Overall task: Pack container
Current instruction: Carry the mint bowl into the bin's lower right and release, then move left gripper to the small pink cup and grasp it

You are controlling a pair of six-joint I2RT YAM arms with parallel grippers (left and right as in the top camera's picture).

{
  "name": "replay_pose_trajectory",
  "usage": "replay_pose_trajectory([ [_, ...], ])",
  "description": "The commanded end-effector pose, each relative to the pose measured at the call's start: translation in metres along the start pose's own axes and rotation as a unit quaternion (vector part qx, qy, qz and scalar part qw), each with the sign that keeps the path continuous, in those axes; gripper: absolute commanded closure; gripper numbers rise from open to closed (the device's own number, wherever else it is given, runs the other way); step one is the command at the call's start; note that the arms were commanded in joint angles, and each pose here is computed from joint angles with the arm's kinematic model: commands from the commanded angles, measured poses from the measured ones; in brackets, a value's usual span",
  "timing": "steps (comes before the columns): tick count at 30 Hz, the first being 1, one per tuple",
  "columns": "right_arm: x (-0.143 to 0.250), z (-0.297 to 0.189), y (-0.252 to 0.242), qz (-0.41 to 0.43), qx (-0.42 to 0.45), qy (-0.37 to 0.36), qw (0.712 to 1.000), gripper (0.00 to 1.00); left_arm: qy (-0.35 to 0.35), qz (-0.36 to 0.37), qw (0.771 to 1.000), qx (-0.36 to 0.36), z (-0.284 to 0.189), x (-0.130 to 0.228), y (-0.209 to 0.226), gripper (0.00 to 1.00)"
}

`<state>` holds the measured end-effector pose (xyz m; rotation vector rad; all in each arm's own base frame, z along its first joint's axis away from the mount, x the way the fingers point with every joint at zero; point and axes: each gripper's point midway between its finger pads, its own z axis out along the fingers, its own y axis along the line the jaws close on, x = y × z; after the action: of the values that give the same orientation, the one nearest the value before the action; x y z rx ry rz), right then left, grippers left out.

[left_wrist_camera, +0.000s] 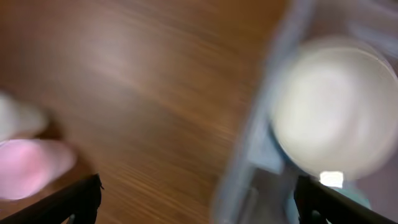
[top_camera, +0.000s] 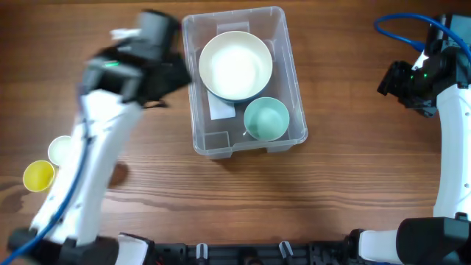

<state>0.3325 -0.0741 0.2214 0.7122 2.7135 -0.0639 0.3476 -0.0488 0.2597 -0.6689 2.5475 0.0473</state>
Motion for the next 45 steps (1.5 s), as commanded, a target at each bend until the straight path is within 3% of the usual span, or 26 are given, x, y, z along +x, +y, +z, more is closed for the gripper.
replay_pose_trajectory([
  [1, 0.002, 0.0, 0.002, -0.003, -0.007, 0.002, 1.0, 0.29, 0.039, -0.116, 0.991, -0.061, 0.005, -0.006, 0.069, 0.0],
  [8, 0.002, 0.0, 0.002, -0.003, -0.007, 0.002, 1.0, 0.29, 0.148, -0.175, 0.965, -0.131, 0.064, 0.049, 0.128, 0.0],
  [15, 0.003, 0.0, 0.003, -0.003, -0.008, 0.003, 1.0, 0.29, 0.2, -0.194, 0.944, -0.177, 0.105, 0.1, 0.163, 0.0],
  [19, 0.003, 0.0, 0.003, -0.003, -0.008, 0.003, 1.0, 0.29, 0.19, -0.199, 0.946, -0.171, 0.125, 0.105, 0.17, 0.0],
  [26, 0.003, 0.0, 0.003, -0.003, -0.007, 0.005, 1.0, 0.29, 0.144, -0.142, 0.971, -0.128, 0.148, 0.083, 0.161, 0.0],
  [30, 0.004, 0.0, 0.003, -0.005, -0.007, 0.005, 1.0, 0.29, 0.138, -0.141, 0.972, -0.126, 0.153, 0.081, 0.161, 0.0],
  [38, 0.004, 0.0, 0.002, -0.009, -0.007, 0.005, 1.0, 0.29, 0.168, -0.141, 0.965, -0.146, 0.173, 0.109, 0.173, 0.06],
  [40, 0.004, 0.0, 0.003, -0.011, -0.007, 0.005, 1.0, 0.29, 0.167, -0.142, 0.965, -0.146, 0.174, 0.109, 0.173, 0.13],
  [41, 0.004, 0.0, 0.003, -0.011, -0.007, 0.005, 1.0, 0.29, 0.166, -0.143, 0.965, -0.145, 0.174, 0.109, 0.173, 0.22],
  [42, 0.004, 0.0, 0.002, -0.012, -0.007, 0.006, 1.0, 0.29, 0.166, -0.143, 0.965, -0.145, 0.175, 0.108, 0.174, 0.32],
  [43, 0.005, 0.0, 0.002, -0.012, -0.006, 0.007, 1.0, 0.29, 0.166, -0.144, 0.965, -0.145, 0.174, 0.108, 0.174, 0.49],
  [45, 0.005, 0.0, 0.002, -0.013, -0.006, 0.008, 1.0, 0.29, 0.166, -0.144, 0.965, -0.145, 0.174, 0.109, 0.174, 0.69],
])
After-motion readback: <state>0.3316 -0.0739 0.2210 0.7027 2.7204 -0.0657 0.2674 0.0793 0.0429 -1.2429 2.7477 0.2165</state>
